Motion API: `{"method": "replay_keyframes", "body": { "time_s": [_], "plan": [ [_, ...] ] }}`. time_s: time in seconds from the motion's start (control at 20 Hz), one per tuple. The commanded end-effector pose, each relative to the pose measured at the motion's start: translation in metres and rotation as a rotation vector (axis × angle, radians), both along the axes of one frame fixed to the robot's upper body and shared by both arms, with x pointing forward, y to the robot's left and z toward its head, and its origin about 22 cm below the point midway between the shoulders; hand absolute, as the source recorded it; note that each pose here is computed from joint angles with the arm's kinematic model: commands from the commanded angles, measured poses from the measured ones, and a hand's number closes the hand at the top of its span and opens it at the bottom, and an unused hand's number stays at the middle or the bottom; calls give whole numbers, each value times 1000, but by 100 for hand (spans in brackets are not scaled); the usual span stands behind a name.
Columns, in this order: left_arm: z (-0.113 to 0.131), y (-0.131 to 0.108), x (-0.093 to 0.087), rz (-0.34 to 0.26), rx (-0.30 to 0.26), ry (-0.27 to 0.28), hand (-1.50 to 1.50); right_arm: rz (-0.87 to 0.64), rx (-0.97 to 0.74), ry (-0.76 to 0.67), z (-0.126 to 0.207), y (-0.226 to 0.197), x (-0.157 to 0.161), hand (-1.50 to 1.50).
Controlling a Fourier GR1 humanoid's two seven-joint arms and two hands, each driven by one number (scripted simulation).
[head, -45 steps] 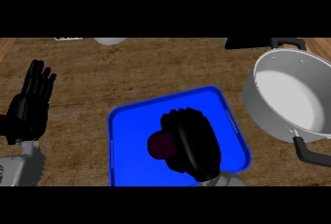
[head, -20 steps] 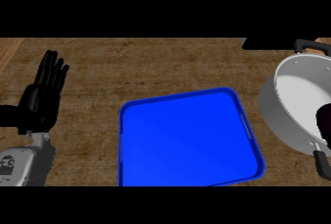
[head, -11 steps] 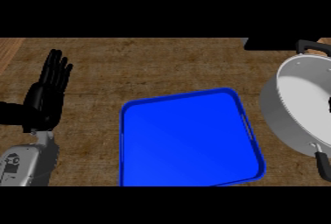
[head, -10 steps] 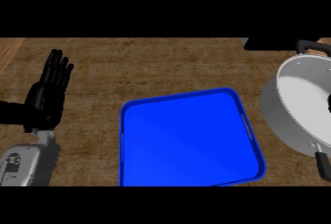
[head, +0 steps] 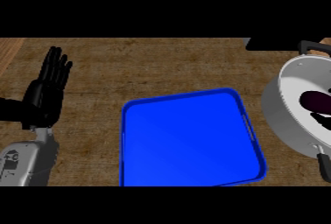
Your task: Pick the eggplant from the tray and place it in the pot
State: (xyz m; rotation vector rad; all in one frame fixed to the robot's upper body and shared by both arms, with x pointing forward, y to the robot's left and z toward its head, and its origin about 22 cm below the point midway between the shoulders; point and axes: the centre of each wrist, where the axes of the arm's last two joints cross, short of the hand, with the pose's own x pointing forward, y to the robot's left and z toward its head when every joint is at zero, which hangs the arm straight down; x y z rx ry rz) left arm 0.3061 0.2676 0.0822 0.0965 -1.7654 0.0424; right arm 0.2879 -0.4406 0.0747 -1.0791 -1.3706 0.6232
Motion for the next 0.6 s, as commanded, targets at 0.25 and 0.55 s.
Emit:
{"method": "replay_keyframes", "body": {
  "time_s": [0.25, 0.55],
  "plan": [
    [-7, 11, -6, 4, -2, -8, 0, 166, 126, -29, -24, -9, 22, -150],
    [3, 9, 1, 12, 2, -10, 0, 176, 411, -196, 0, 4, 32, -150]
  ]
}}
